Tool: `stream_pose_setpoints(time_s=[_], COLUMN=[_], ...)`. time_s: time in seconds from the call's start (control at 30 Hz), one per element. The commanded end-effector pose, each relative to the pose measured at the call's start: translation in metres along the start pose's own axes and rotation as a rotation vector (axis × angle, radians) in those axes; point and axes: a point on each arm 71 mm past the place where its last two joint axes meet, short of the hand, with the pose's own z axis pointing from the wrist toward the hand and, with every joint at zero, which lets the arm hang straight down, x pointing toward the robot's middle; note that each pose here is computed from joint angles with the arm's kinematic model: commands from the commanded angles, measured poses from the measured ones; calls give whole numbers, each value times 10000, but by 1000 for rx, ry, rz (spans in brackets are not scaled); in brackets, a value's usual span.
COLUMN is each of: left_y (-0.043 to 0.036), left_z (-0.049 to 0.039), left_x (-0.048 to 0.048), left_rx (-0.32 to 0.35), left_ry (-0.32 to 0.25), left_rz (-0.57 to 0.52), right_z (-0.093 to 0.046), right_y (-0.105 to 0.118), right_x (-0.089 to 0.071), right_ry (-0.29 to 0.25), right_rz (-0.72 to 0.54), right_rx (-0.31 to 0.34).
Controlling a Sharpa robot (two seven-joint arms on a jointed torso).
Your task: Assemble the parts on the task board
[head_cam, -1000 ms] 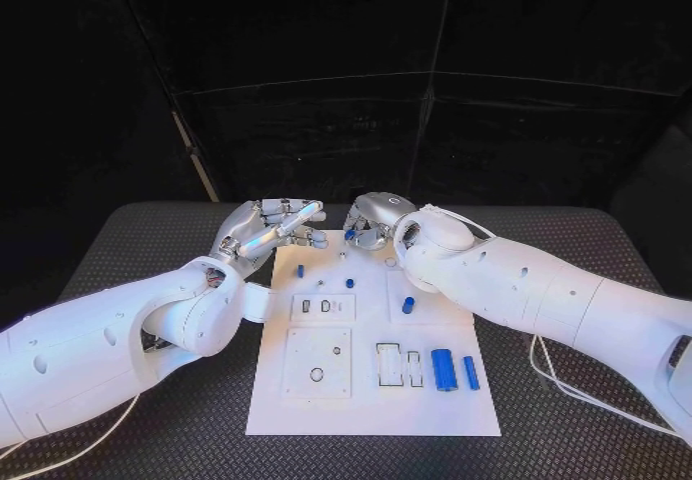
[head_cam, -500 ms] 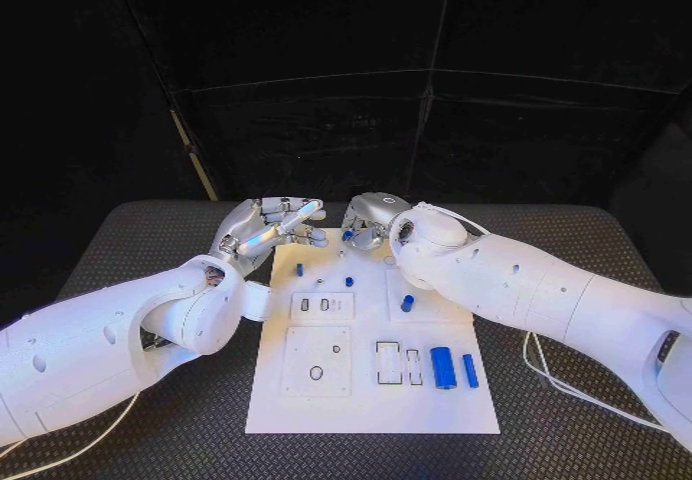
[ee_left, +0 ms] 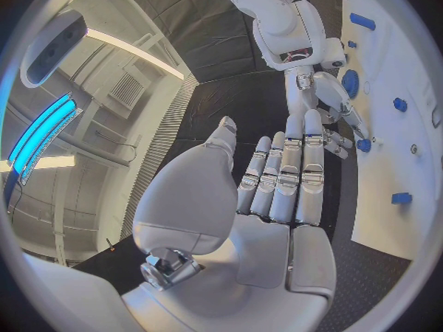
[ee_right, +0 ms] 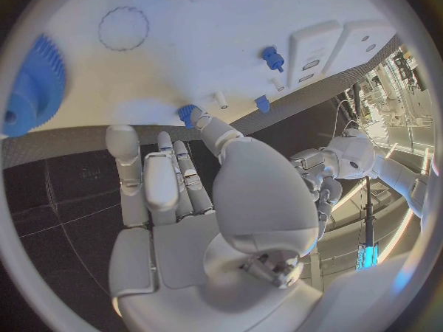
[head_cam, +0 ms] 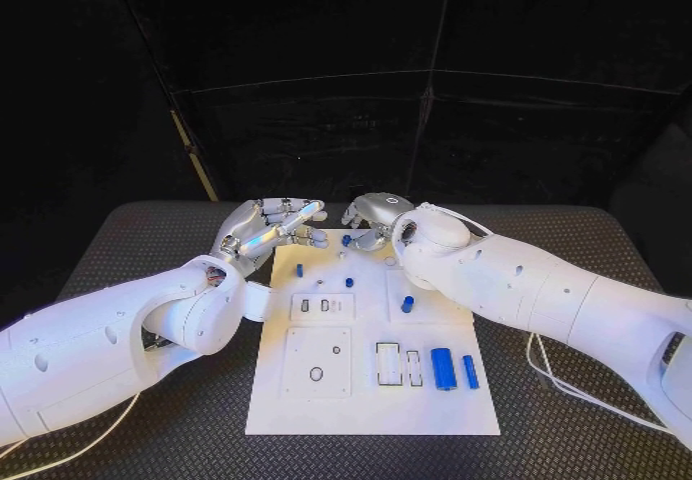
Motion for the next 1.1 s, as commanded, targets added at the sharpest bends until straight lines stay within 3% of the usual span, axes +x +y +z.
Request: stream_pose_setpoints(time_s=[0.03,0.27,0.63,0.83,1.1], left_y=[-18,-22,-14,-10,-3], left_z=[1,-11,-11,-7,1], left_x=[-4,-22,-40,-36,-33], left_rx=[7,5,0,0,-2], left_ry=[11,11,11,13,15], left_rz=[0,2,2,1,-1], right_z=[-43,-385,-945,-996,-904], right_y=[12,-205,-882,-1023,-1038], right_x=[-98,-292,-415,-392,-325], right_ry=[-78,-126,7,53,86], right_rz=[6,64,220,229,230], right_rx=[-18,4,233,283,300])
